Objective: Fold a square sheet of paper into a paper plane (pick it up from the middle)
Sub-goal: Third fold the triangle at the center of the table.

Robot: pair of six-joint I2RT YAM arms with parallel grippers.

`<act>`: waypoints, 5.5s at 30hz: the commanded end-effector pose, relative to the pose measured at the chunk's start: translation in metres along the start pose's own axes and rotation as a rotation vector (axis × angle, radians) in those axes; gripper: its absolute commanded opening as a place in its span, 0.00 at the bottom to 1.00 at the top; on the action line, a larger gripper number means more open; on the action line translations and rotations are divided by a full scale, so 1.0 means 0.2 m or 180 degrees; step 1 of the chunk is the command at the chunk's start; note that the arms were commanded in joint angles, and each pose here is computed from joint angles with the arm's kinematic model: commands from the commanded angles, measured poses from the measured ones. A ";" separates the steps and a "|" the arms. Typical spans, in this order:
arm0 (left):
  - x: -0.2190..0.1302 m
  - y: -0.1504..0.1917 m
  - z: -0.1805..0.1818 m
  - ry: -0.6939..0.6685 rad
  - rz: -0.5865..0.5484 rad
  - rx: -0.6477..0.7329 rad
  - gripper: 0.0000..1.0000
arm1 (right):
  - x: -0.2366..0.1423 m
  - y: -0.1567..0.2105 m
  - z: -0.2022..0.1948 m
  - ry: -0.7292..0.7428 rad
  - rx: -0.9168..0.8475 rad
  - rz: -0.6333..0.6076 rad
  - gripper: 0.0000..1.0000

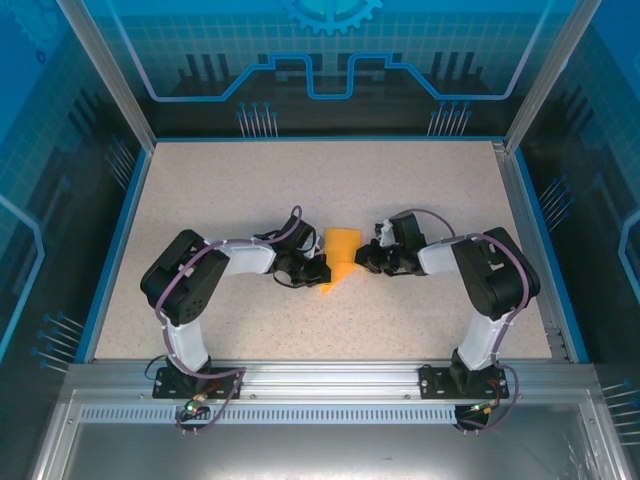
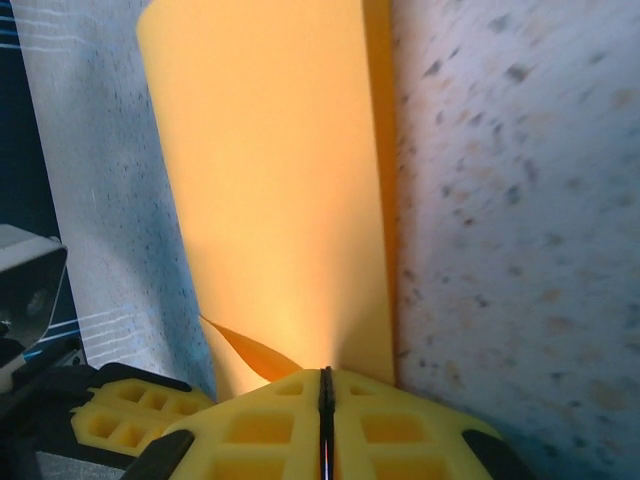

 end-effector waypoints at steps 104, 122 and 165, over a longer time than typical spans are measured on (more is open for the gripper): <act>0.08 0.00 -0.06 0.0192 0.0266 -0.0265 0.10 | 0.10 0.11 -0.07 0.0640 -0.0101 0.0174 0.10; -0.07 0.26 0.03 -0.0175 0.0554 -0.0113 0.11 | 0.09 0.10 -0.06 0.0660 -0.0107 0.0157 0.11; -0.03 -0.13 -0.01 -0.0631 0.0125 0.0200 0.10 | -0.02 0.03 0.08 0.0258 0.0010 0.0124 0.40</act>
Point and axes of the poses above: each hand's point on the last joint's axis, 136 mm out from that joint toward the fingers, its own x axis out along the fingers, its own z axis along the line the jaws close on, y = z × x, the point moved 5 cm from there along -x, back along the fingers, and after that the axes turned 14 degrees about x, right-handed, at the moved point
